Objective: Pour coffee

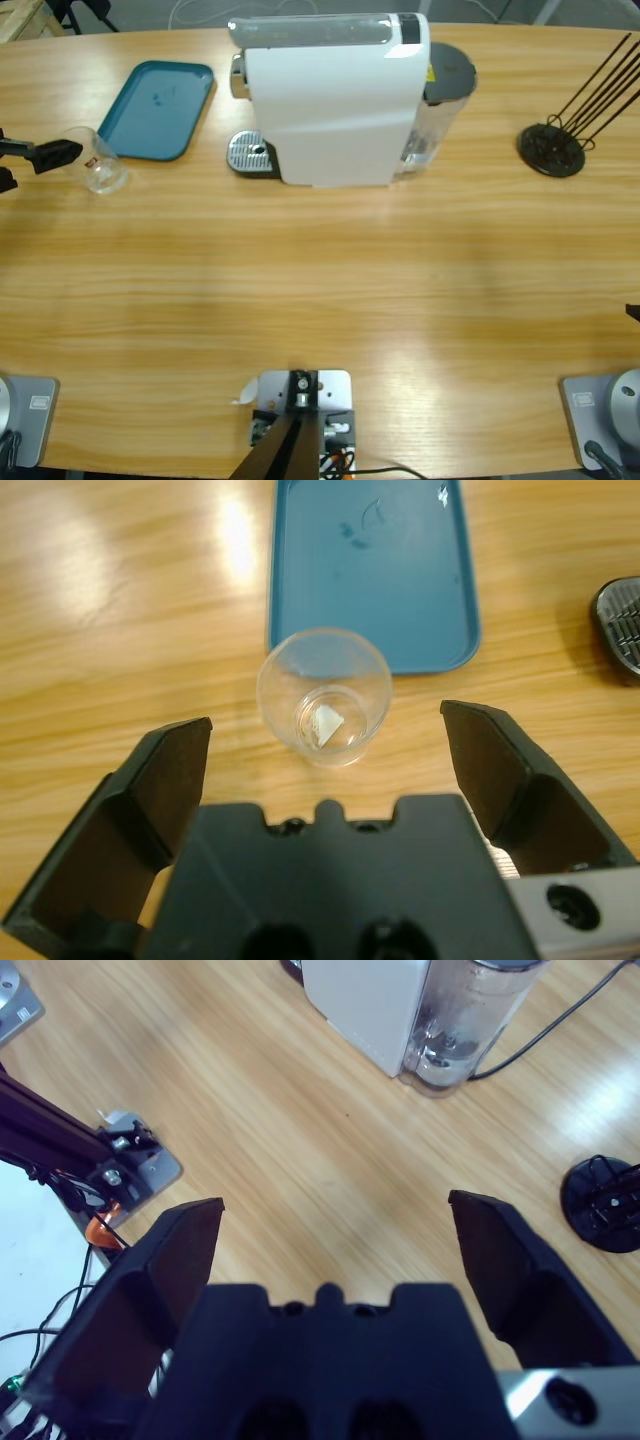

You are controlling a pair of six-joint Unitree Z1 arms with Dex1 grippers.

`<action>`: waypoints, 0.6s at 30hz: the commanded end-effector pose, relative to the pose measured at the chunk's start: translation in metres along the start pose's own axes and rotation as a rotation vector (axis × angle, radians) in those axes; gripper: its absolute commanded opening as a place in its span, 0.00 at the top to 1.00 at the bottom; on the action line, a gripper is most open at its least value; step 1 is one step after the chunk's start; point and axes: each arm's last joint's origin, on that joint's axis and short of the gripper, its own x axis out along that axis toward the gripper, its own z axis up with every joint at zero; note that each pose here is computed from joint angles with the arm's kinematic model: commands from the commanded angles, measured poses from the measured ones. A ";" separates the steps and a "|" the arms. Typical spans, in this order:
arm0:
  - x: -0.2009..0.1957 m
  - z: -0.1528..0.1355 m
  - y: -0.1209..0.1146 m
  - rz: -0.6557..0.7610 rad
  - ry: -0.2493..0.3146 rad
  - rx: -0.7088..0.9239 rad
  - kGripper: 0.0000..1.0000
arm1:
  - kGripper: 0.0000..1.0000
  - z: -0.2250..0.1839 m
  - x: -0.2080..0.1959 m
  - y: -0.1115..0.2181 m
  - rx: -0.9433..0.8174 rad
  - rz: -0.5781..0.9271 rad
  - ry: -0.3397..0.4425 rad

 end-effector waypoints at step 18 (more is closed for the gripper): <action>0.053 -0.019 -0.005 0.083 0.163 -0.038 0.00 | 0.00 -0.010 0.004 0.000 0.002 0.023 0.015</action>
